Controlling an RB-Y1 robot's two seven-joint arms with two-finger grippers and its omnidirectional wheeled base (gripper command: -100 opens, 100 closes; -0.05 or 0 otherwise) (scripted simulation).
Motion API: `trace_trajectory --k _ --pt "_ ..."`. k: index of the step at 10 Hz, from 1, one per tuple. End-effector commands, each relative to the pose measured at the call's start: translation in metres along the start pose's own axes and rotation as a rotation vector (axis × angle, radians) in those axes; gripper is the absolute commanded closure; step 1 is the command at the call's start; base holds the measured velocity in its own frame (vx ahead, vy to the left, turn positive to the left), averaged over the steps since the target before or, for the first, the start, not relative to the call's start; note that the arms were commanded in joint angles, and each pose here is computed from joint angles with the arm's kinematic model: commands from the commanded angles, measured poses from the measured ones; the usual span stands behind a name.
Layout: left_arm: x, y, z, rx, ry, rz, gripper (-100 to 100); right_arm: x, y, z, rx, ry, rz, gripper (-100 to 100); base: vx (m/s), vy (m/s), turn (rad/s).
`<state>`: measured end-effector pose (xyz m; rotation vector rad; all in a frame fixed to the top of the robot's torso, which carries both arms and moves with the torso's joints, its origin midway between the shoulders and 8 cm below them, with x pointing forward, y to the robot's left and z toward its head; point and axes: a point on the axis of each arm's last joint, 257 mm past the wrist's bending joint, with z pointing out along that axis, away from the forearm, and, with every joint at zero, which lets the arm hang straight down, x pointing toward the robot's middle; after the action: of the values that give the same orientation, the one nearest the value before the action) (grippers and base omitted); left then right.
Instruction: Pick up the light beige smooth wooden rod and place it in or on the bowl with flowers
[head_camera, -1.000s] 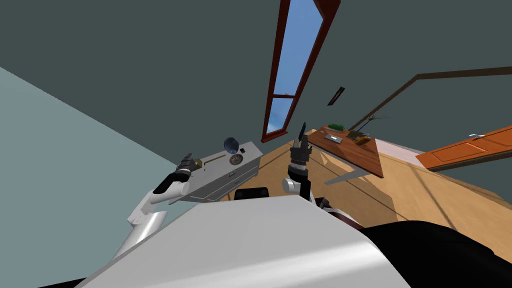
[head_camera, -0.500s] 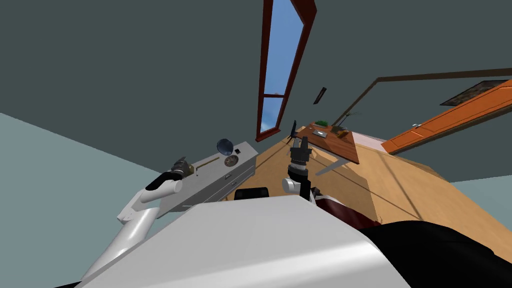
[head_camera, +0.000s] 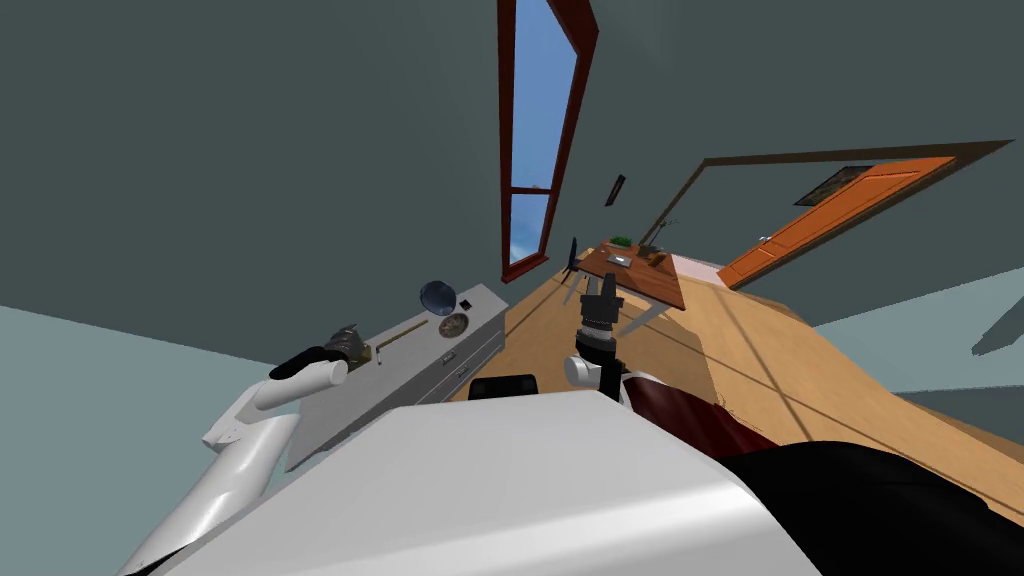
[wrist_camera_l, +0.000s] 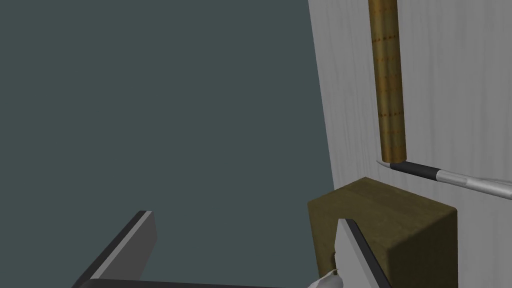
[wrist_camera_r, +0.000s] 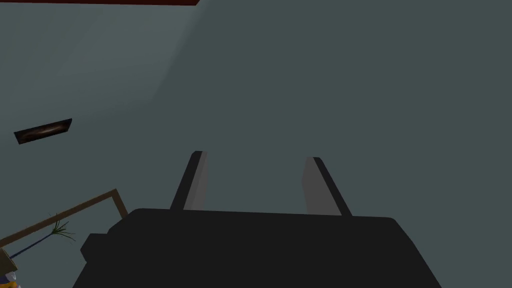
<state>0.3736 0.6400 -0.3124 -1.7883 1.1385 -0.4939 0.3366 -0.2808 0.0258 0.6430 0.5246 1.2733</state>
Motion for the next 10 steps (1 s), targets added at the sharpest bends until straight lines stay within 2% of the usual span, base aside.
trace_trajectory --k 1,2,3,4,5,6,7,8,9,10 --pt "-0.023 0.011 0.004 -0.057 -0.04 -0.027 -100 0.0 0.0 0.0 0.0 0.0 0.0 0 -0.009 0.014 -0.284" --pt "-0.028 0.025 0.005 -0.092 -0.052 -0.032 -100 0.0 0.0 0.0 0.0 0.0 0.0 0 -0.008 0.017 -0.187" --pt "-0.049 0.028 0.008 -0.127 -0.083 -0.059 -100 0.0 0.0 0.0 0.0 0.0 0.0 0 -0.009 0.016 -0.319" --pt "-0.054 0.044 0.007 -0.166 -0.095 -0.064 -100 0.0 0.0 0.0 0.0 0.0 0.0 0 -0.009 0.021 -0.121" --pt "-0.069 0.039 0.008 -0.185 -0.116 -0.09 -100 0.0 0.0 0.0 0.0 0.0 0.0 0 -0.011 0.015 -0.288" --pt "-0.075 0.056 0.007 -0.228 -0.13 -0.098 -100 0.0 0.0 0.0 0.0 0.0 0.0 0 -0.007 0.023 -0.134" --pt "-0.093 0.061 0.006 -0.262 -0.16 -0.133 -100 0.0 0.0 0.0 0.0 0.0 0.0 0 -0.006 0.022 -0.207" --pt "-0.096 0.073 0.004 -0.296 -0.167 -0.138 -100 0.0 0.0 0.0 0.0 0.0 0.0 0 -0.009 0.025 -0.152" --pt "-0.112 0.076 0.003 -0.327 -0.192 -0.175 -100 0.0 0.0 0.0 0.0 0.0 0.0 0 -0.01 0.027 -0.283" --pt "-0.114 0.088 0.0 -0.359 -0.199 -0.181 -100 0.0 0.0 0.0 0.0 0.0 0.0 0 -0.012 0.027 -0.144"
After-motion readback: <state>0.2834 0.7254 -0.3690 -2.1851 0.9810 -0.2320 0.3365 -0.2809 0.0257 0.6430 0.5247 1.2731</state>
